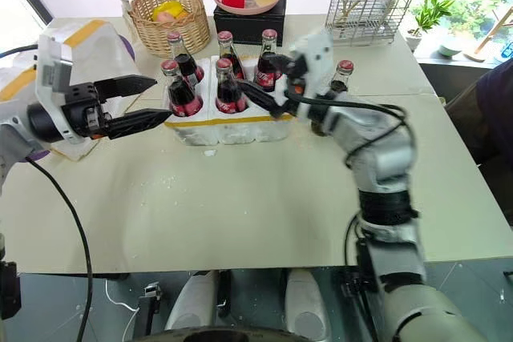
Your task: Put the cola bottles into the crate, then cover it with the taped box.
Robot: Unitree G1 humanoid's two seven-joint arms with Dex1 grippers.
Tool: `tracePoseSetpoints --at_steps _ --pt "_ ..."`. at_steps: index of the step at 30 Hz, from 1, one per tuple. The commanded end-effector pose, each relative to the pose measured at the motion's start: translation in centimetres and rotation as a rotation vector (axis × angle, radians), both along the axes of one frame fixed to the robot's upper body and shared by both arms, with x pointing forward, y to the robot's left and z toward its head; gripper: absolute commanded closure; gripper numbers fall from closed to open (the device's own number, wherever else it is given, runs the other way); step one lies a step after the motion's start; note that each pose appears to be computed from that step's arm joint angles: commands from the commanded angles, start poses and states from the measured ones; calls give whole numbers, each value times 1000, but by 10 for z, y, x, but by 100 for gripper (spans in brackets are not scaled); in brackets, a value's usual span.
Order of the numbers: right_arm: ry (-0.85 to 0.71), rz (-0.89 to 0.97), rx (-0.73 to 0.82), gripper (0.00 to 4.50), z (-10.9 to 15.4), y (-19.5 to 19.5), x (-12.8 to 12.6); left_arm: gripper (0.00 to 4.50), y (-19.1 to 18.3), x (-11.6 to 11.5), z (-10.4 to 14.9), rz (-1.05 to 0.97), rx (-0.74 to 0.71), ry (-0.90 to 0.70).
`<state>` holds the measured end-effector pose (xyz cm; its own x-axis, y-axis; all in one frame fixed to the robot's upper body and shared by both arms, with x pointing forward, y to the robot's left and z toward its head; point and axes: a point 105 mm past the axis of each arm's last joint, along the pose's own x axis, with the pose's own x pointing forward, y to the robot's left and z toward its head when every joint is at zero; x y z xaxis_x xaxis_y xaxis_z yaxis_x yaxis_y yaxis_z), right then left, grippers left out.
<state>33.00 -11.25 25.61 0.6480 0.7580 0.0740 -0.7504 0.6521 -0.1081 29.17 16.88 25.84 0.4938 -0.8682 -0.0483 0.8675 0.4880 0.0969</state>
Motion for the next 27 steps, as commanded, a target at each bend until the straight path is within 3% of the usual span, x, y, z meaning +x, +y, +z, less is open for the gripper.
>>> tracePoseSetpoints --at_steps 1,5,9,27 --pt "43 -22 -39 2 2 -30 -27 0 -8 -4 3 -47 -1 -16" --pt "119 -253 -132 2 -27 -89 -42 0 -17 -6 2 -107 2 -5" --pt "121 -470 -84 2 -41 -119 -27 0 -24 -3 2 -139 4 -5" --pt "106 -469 56 2 -63 -94 51 0 -30 0 10 -154 11 -31"
